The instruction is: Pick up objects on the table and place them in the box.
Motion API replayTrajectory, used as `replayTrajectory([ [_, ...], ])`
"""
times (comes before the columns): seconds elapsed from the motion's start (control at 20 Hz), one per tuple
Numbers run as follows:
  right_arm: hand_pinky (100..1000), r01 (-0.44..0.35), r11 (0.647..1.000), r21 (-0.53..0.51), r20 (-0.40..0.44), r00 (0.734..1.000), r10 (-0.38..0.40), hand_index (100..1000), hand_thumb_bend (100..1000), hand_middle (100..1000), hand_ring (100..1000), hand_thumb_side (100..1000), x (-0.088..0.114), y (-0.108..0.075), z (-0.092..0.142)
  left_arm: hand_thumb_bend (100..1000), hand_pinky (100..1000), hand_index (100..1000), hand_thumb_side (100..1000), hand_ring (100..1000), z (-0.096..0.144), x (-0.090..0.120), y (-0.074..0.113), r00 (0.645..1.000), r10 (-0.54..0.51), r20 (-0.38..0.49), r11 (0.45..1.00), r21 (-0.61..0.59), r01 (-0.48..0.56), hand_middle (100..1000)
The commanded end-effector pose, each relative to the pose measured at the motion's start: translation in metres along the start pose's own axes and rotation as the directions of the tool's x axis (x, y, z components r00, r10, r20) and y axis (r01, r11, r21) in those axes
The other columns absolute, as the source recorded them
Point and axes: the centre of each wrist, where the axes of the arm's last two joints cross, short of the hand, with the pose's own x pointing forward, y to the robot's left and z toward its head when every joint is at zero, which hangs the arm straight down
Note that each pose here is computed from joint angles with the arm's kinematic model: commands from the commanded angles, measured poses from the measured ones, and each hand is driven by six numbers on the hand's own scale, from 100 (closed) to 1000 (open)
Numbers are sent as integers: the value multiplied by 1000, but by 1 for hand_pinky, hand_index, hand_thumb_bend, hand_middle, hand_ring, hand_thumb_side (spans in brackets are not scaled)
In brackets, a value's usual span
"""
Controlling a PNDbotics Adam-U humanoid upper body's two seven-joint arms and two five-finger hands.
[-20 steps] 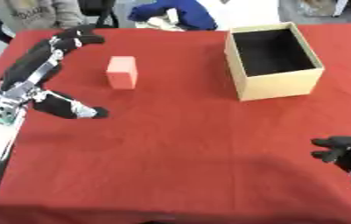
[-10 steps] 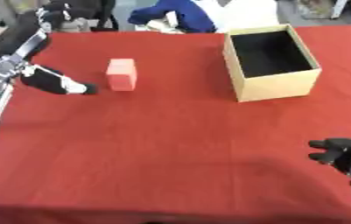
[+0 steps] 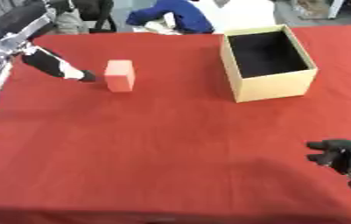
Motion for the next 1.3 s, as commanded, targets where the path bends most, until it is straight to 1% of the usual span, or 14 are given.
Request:
replayTrajectory([
  [0.05, 844, -21, 1000, 14, -3, 1000, 21, 823, 100, 575, 899, 640, 4, -3, 1, 856, 808, 891, 294, 1000, -3, -15, 13, 997, -67, -31, 997, -52, 65, 758],
  [0.25, 843, -18, 1000, 22, -6, 1000, 18, 823, 100, 575, 899, 640, 3, -2, 0, 859, 795, 889, 326, 1000, -12, -26, 10, 994, -103, -37, 988, -117, 98, 752],
  [0.45, 843, -17, 999, 27, -7, 1000, 17, 823, 100, 575, 899, 640, 3, -2, 0, 862, 788, 886, 350, 997, -21, -32, 4, 992, -126, -31, 978, -172, 119, 748],
  [0.65, 843, -16, 999, 30, -9, 1000, 16, 823, 100, 575, 899, 640, 3, -1, 0, 864, 778, 883, 371, 991, -28, -38, -2, 990, -138, -39, 970, -209, 127, 742],
  [0.9, 844, -14, 999, 34, -11, 1000, 14, 823, 100, 575, 899, 640, 2, -1, 0, 866, 781, 882, 381, 997, -35, -46, -15, 988, -136, -75, 965, -237, 115, 736],
  [1.05, 843, -14, 999, 36, -12, 1000, 14, 823, 100, 574, 899, 641, 2, -1, 0, 866, 782, 883, 389, 896, -38, -49, -23, 986, -135, -97, 962, -251, 106, 735],
  [1.3, 843, -14, 999, 39, -11, 1000, 14, 823, 100, 574, 899, 640, 2, 0, 0, 842, 785, 882, 392, 808, -43, -55, -36, 982, -135, -133, 958, -271, 95, 735],
])
